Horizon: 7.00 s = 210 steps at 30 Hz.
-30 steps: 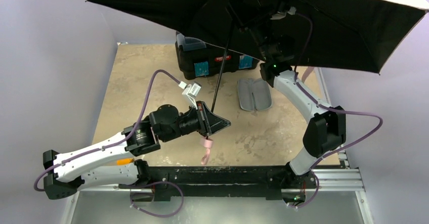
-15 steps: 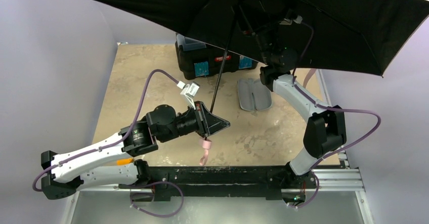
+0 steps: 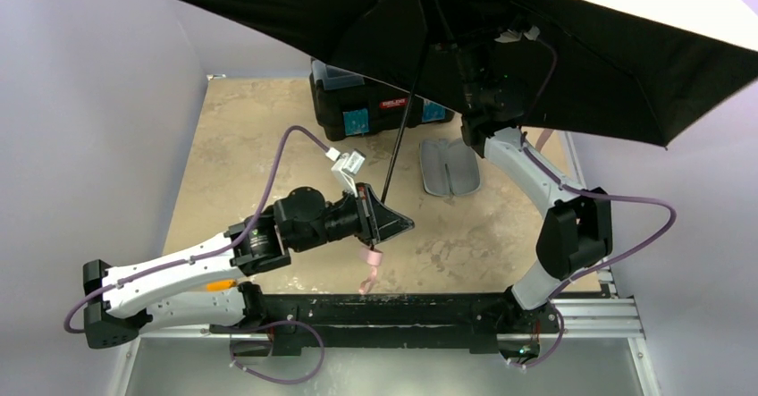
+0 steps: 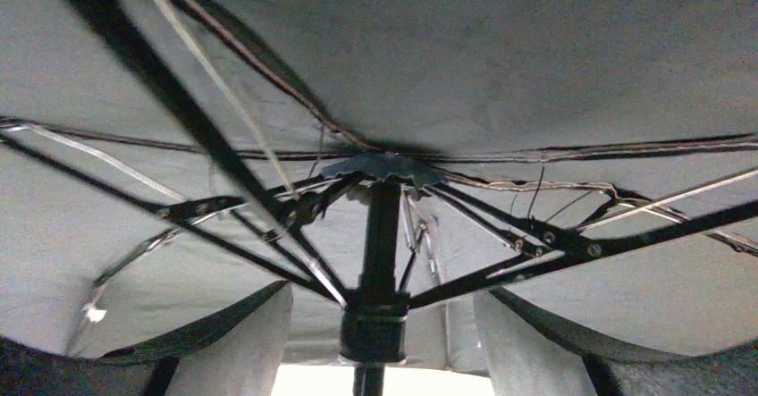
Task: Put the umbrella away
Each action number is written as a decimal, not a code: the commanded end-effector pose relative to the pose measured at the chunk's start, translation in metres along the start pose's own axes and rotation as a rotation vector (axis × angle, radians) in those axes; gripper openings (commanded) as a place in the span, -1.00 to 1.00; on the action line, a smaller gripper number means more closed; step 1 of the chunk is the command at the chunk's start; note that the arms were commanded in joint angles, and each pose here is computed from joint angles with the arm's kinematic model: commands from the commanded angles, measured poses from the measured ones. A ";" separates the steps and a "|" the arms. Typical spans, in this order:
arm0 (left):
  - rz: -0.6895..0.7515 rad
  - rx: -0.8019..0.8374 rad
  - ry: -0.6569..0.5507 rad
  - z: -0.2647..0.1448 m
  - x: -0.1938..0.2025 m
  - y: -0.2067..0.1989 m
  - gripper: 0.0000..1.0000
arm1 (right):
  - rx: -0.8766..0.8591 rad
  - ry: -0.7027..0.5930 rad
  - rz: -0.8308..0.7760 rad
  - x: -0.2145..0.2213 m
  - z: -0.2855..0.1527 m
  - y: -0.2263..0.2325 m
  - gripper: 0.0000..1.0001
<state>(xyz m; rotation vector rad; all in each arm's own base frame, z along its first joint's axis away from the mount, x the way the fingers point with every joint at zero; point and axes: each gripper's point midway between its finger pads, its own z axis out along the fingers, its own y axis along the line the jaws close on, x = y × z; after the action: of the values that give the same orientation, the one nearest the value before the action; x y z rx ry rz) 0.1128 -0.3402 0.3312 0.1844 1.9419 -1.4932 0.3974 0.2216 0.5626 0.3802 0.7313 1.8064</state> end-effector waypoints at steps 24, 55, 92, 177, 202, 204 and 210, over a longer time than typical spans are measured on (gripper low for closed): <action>0.115 -0.230 -0.071 -0.055 -0.029 0.026 -0.31 | 0.117 0.137 -0.326 0.028 0.019 0.045 -1.00; 0.074 -0.199 -0.067 -0.097 -0.037 -0.014 -1.00 | 0.414 0.411 -0.166 0.164 -0.054 0.042 -1.00; 0.216 -0.401 -0.051 -0.103 -0.105 0.007 0.24 | 0.565 0.599 0.112 0.248 -0.183 0.052 -1.00; 0.491 -0.758 -0.099 -0.067 -0.162 0.088 -1.00 | 0.671 0.922 0.346 0.345 -0.241 -0.003 -1.00; 0.291 -0.801 -0.082 -0.069 -0.079 0.186 -1.00 | 0.783 0.661 0.029 0.251 -0.233 -0.094 0.98; 0.288 -0.797 -0.081 -0.070 -0.077 0.187 -1.00 | 0.820 0.587 0.037 0.243 -0.229 -0.102 0.98; 0.288 -0.787 -0.078 -0.069 -0.076 0.186 -1.00 | 0.715 0.443 0.118 0.231 -0.207 -0.092 0.98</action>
<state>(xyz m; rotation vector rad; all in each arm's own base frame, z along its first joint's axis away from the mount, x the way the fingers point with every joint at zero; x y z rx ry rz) 0.2234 -0.1941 0.2183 0.1128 2.2430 -0.4498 0.2537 0.4029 0.2568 0.4351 2.0063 1.5232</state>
